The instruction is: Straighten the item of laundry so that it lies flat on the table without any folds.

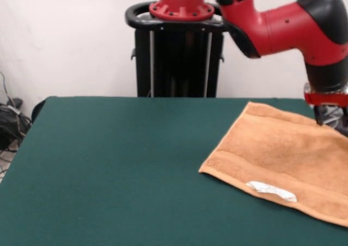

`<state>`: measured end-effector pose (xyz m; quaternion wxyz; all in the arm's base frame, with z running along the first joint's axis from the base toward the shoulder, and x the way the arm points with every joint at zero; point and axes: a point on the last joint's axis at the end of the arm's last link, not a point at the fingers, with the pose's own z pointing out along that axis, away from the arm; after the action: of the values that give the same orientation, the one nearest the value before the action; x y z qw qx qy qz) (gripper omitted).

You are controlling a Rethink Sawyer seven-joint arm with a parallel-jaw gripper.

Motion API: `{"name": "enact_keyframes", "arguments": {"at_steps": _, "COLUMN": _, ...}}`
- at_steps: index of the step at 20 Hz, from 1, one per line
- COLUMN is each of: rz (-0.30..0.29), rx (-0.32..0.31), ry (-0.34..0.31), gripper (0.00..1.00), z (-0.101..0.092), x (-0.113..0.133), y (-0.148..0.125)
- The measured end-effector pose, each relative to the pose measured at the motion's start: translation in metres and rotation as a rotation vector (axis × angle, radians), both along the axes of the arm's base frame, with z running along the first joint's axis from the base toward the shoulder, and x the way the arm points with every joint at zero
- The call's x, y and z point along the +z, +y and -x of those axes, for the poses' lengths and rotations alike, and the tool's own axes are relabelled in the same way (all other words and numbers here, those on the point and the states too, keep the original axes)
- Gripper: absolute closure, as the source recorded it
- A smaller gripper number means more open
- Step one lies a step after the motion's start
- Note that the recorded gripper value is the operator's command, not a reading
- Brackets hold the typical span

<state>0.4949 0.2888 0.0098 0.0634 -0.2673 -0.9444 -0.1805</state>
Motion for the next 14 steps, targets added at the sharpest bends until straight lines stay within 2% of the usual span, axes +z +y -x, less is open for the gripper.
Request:
{"name": "enact_keyframes", "arguments": {"at_steps": 6, "rz": 0.103, "rx": 0.021, "ry": -0.019, "gripper": 0.00, "z": 0.005, "x": 0.016, "y": 0.000}}
{"name": "enact_keyframes", "arguments": {"at_steps": 12, "rz": 0.300, "rx": 0.022, "ry": -0.070, "gripper": 0.00, "z": 0.013, "x": 0.002, "y": -0.002}}
{"name": "enact_keyframes", "arguments": {"at_steps": 13, "rz": 0.355, "rx": 0.033, "ry": -0.087, "gripper": 0.00, "z": 0.018, "x": -0.005, "y": 0.000}}
{"name": "enact_keyframes", "arguments": {"at_steps": 14, "rz": 0.372, "rx": 0.036, "ry": -0.091, "gripper": 0.00, "z": 0.019, "x": -0.007, "y": 0.001}}
